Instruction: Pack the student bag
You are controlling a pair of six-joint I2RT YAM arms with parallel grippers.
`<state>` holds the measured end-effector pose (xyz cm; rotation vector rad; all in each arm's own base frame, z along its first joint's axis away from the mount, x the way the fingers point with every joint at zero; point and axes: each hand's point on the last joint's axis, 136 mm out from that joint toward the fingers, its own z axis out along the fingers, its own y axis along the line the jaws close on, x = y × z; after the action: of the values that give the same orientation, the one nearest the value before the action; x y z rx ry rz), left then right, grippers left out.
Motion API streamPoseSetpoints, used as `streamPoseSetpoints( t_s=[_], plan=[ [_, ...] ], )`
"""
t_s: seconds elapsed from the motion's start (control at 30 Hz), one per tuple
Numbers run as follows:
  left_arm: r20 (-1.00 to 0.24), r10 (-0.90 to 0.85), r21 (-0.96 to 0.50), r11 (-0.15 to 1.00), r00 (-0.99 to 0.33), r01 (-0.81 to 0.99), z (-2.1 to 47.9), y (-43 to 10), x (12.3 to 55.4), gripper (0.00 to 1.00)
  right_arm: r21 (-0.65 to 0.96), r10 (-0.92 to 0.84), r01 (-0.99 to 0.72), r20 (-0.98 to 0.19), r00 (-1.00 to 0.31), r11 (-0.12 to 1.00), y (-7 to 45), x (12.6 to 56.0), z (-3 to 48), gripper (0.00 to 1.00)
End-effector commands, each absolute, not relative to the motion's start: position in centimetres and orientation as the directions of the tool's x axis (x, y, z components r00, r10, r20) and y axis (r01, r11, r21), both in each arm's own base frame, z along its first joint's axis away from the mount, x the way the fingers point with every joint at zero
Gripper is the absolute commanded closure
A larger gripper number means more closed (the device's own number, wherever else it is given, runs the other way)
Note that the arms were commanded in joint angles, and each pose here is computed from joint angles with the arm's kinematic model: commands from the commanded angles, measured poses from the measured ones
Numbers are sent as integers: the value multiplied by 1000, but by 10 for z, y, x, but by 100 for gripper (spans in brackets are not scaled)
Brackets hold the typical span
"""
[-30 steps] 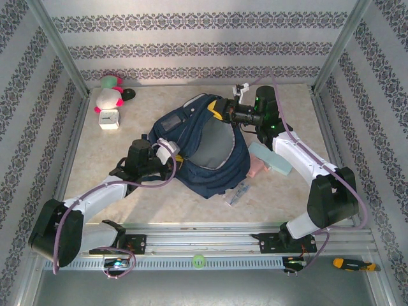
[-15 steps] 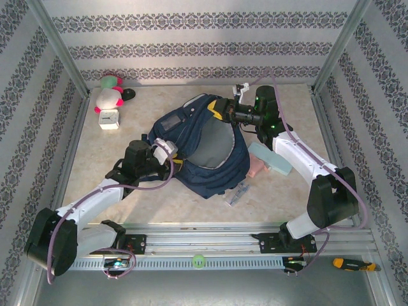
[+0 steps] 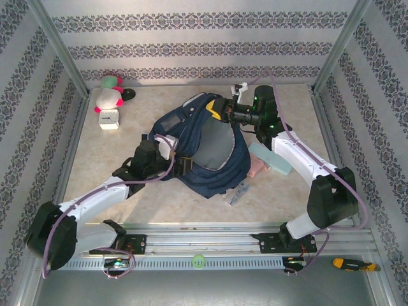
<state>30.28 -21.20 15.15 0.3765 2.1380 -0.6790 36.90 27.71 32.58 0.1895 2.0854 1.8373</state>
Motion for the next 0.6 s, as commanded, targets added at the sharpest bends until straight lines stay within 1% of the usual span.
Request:
streamPoseSetpoints(
  t_s=[0.0,0.1,0.23,0.37,0.57],
  plan=[
    [-720,-119,-328,927,-684,184,124,-177,320,16,918,320,-394,-387,-865,45,280,352,409,100],
    [-665,-88,-218,973,-742,80,96,-156,318,16,912,323,-408,-397,-859,38,278,351,417,100],
    [-620,-50,-107,994,-783,21,77,-135,315,15,898,335,-440,-422,-842,25,272,350,437,100],
    [-600,-47,-49,999,-798,-22,66,-118,312,15,878,352,-478,-452,-819,15,266,351,457,100],
    [-581,-41,25,997,-813,-68,51,-95,307,14,864,393,-503,-465,-794,5,254,361,478,100]
  ],
)
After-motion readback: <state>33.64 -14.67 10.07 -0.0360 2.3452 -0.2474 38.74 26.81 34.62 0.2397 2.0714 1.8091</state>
